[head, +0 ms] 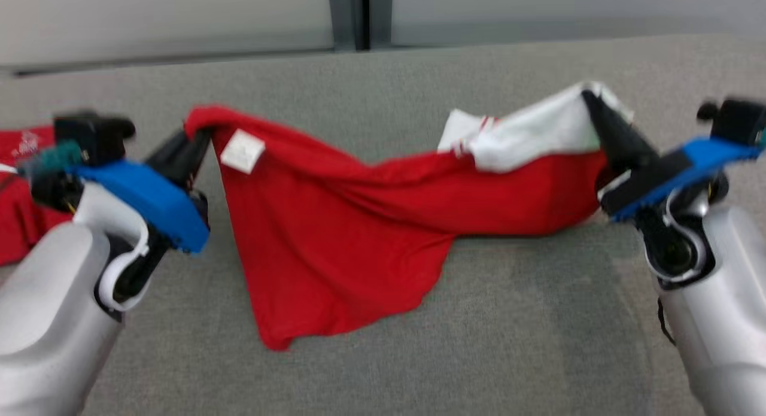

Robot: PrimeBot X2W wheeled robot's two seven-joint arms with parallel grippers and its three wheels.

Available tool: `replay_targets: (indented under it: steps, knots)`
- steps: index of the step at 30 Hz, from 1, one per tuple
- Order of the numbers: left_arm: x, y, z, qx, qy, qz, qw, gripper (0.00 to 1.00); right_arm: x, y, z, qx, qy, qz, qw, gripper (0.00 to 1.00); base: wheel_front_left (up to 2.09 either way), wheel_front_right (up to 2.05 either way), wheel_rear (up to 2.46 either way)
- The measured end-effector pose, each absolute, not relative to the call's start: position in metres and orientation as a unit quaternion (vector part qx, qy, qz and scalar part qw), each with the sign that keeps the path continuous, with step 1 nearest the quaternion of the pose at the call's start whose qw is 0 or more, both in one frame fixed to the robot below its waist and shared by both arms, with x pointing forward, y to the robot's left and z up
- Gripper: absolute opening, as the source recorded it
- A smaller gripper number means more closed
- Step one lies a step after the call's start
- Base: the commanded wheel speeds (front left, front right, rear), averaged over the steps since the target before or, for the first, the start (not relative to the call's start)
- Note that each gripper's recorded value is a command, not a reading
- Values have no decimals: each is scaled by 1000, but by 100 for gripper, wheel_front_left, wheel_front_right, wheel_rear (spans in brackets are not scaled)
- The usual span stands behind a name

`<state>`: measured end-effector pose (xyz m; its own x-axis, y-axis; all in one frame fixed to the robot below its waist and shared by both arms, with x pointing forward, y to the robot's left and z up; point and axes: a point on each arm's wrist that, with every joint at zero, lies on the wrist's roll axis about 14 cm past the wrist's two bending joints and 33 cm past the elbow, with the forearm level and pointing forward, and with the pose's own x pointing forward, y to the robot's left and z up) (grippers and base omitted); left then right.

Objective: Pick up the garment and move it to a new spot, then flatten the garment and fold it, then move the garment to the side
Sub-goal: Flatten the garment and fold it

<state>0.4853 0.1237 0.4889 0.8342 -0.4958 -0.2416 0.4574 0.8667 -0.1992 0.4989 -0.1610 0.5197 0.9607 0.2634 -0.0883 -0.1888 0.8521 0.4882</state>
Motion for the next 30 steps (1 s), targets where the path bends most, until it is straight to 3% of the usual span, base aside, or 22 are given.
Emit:
replay_targets:
  steps: [8, 13, 17, 25, 30]
  knots:
    - [594, 129, 522, -42, 101, -236, 966, 0, 612, -150, 593, 249, -41, 134, 958, 0, 0, 0, 0]
    - [642, 133, 553, -36, 73, -223, 972, 0, 657, -128, 650, 248, -121, 158, 948, 0, 0, 0, 0]
    - [665, 133, 575, -32, 62, -220, 973, 0, 671, -121, 711, 230, -203, 174, 936, 0, 0, 0, 0]
    - [687, 133, 628, -89, 19, -211, 973, 0, 667, -130, 793, 178, -278, 177, 927, 0, 0, 0, 0]
    - [678, 126, 617, -98, 31, -221, 970, 0, 668, -131, 783, 144, -253, 177, 940, 0, 0, 0, 0]
